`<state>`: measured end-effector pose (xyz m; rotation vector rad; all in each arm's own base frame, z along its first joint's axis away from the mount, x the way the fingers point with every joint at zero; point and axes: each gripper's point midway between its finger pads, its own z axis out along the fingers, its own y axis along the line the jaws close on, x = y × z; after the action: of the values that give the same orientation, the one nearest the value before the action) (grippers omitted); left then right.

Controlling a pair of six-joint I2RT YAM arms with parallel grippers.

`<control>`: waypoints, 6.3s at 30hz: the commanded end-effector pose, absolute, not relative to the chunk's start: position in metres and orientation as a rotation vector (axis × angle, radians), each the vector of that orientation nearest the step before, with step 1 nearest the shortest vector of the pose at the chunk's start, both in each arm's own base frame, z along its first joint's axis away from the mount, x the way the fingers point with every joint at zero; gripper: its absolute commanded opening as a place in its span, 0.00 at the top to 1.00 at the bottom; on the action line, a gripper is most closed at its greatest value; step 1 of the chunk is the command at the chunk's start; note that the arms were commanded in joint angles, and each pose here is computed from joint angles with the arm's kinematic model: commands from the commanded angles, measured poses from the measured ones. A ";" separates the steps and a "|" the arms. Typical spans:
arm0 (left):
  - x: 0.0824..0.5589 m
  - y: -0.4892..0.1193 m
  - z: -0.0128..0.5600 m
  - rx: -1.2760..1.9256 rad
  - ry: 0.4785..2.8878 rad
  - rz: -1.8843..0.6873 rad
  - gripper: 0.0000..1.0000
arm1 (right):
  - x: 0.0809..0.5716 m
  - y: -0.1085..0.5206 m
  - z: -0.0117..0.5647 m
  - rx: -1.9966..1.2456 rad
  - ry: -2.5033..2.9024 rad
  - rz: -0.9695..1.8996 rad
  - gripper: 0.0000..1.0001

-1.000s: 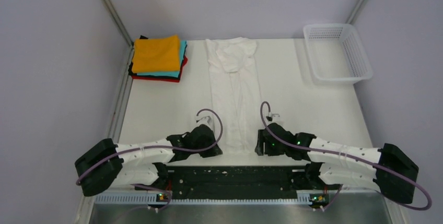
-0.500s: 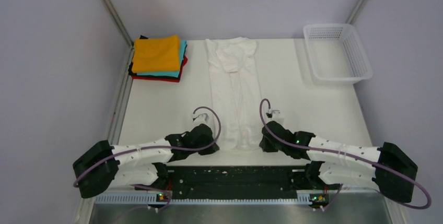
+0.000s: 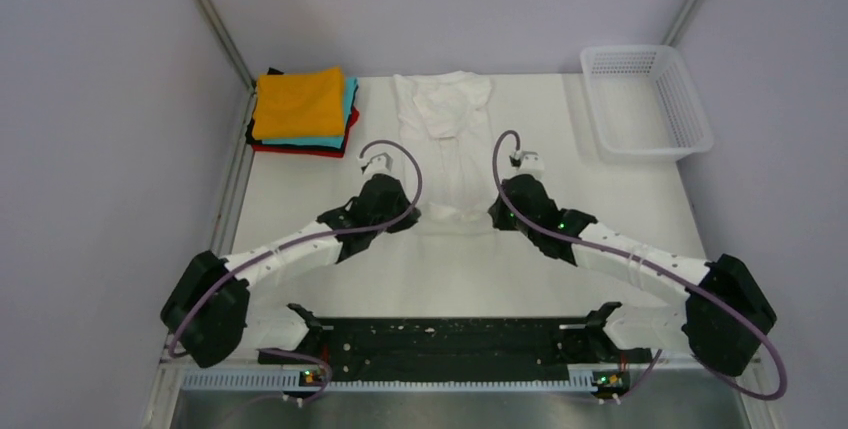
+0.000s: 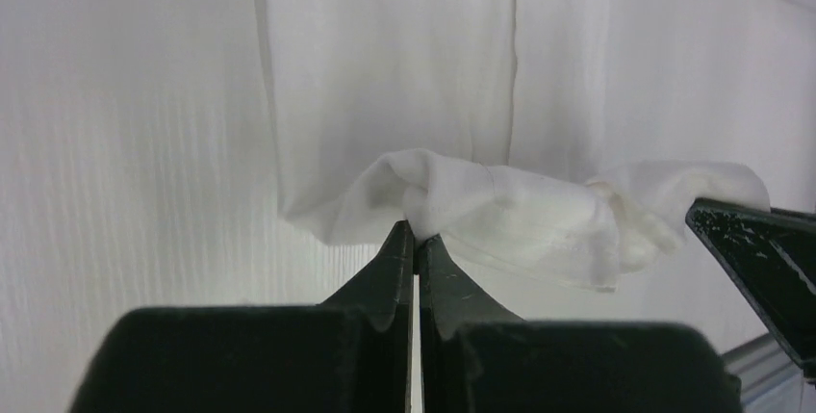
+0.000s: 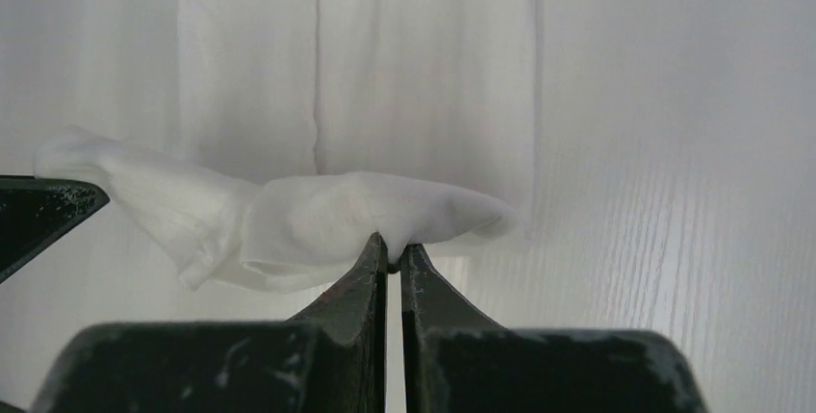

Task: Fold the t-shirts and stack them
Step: Fold the folded rectangular tshirt in 1/3 of the way, then grab one side of the 2/3 rectangular tshirt with both arms, then fold the long partially folded tshirt into a neat square, then put the neatly folded tshirt into the corner of the board with the left arm

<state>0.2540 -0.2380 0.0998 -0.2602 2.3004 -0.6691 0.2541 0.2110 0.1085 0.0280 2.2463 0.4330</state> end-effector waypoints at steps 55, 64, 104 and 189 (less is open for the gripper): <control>0.329 -0.218 0.050 -0.395 2.506 -0.812 0.24 | 0.349 0.207 0.063 0.173 2.300 0.676 0.18; 0.336 -0.214 0.018 -0.452 2.575 -0.725 0.57 | 0.351 0.200 0.028 0.245 2.385 0.598 0.45; 0.125 -0.202 0.003 -0.393 2.548 -0.753 1.00 | 0.108 0.190 0.010 0.086 2.558 0.758 1.00; 0.448 -0.246 0.000 0.040 2.627 -0.408 0.45 | 0.297 0.095 0.187 0.274 1.828 0.452 0.01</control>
<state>0.4756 -0.2378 0.0381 -0.0005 2.4938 -0.5336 0.3050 0.1043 0.1869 0.2337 1.8296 0.4788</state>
